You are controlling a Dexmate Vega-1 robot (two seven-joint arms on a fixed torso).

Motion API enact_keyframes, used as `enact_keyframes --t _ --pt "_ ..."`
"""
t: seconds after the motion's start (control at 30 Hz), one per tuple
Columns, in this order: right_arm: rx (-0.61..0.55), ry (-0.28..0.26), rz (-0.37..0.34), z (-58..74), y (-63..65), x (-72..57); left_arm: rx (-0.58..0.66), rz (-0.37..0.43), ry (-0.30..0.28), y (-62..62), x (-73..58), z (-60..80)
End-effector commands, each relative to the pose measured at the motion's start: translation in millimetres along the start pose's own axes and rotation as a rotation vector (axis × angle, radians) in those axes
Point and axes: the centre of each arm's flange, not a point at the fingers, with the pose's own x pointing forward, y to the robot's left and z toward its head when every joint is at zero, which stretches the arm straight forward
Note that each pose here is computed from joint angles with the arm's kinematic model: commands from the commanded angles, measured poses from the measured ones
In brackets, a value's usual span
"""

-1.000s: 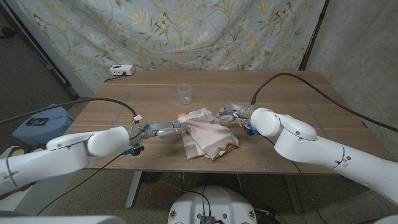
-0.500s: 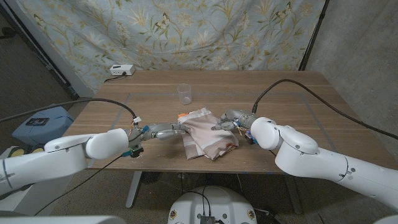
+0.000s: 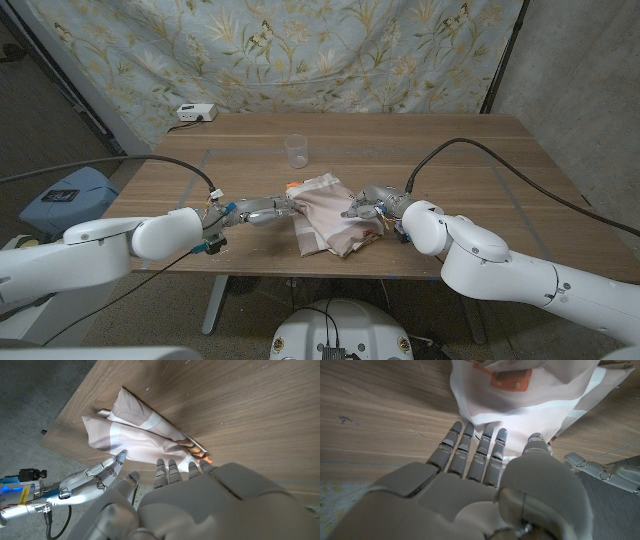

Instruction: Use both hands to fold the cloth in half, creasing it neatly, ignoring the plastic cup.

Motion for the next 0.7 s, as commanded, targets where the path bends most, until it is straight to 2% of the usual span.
enact_keyframes --t 0.03,0.5,0.7 --pt "0.015 0.02 0.01 -3.6 17.1 5.3 0.0 0.015 0.005 2.0 -3.1 -1.2" --pt "0.053 0.04 0.041 -11.0 35.0 13.3 0.012 0.028 0.002 3.4 -5.2 0.3" --pt "0.061 0.033 0.024 -10.3 32.3 11.9 0.014 0.035 0.005 4.7 -5.7 0.8"
